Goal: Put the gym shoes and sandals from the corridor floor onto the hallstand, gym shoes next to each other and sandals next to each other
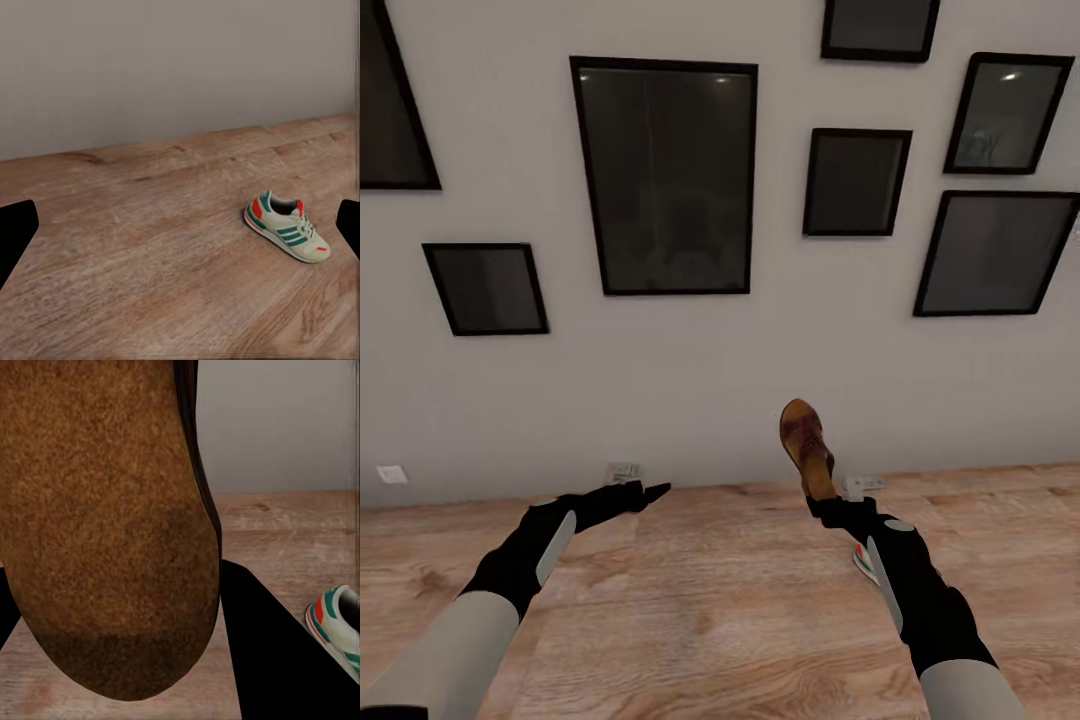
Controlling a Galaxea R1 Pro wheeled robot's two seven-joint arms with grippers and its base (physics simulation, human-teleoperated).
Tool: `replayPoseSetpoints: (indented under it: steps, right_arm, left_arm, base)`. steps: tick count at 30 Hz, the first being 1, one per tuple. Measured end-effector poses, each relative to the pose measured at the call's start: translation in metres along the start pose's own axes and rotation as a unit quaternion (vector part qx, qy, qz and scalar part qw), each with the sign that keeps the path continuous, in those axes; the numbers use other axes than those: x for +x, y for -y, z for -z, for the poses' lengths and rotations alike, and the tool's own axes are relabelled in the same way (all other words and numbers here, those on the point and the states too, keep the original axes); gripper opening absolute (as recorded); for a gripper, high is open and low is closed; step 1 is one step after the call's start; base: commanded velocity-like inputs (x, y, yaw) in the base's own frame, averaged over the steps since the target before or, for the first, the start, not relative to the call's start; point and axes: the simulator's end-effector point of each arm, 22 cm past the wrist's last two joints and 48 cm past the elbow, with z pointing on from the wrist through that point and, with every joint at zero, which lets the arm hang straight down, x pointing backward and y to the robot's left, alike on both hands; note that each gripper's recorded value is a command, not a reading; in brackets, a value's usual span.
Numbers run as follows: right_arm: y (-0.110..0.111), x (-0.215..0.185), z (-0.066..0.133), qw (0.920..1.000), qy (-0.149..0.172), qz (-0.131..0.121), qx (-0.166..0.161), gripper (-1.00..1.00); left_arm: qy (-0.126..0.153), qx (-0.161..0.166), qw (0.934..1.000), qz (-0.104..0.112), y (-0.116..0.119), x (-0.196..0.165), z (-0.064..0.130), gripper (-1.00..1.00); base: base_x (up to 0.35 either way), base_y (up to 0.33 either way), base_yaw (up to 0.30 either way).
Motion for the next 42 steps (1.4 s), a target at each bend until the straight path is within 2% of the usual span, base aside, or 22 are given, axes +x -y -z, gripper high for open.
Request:
replayPoseSetpoints:
  steps: [22, 42]
  right_arm:
    - [0.0006, -0.0009, 0.0002, 1.0, 0.001, 0.0, 0.0, -1.0]
    - [0.0013, 0.0031, -0.002, 1.0, -0.003, -0.001, 0.001, -1.0]
  left_arm:
    - [-0.001, 0.0, 1.0, 0.001, -0.0006, 0.0017, -0.0002, 1.0]
    - [-0.005, -0.001, 1.0, 0.003, -0.0027, 0.0057, -0.002, 1.0]
  base:
    - [0.09, 0.271, -0.3]
    - [0.071, 0.014, -0.293]
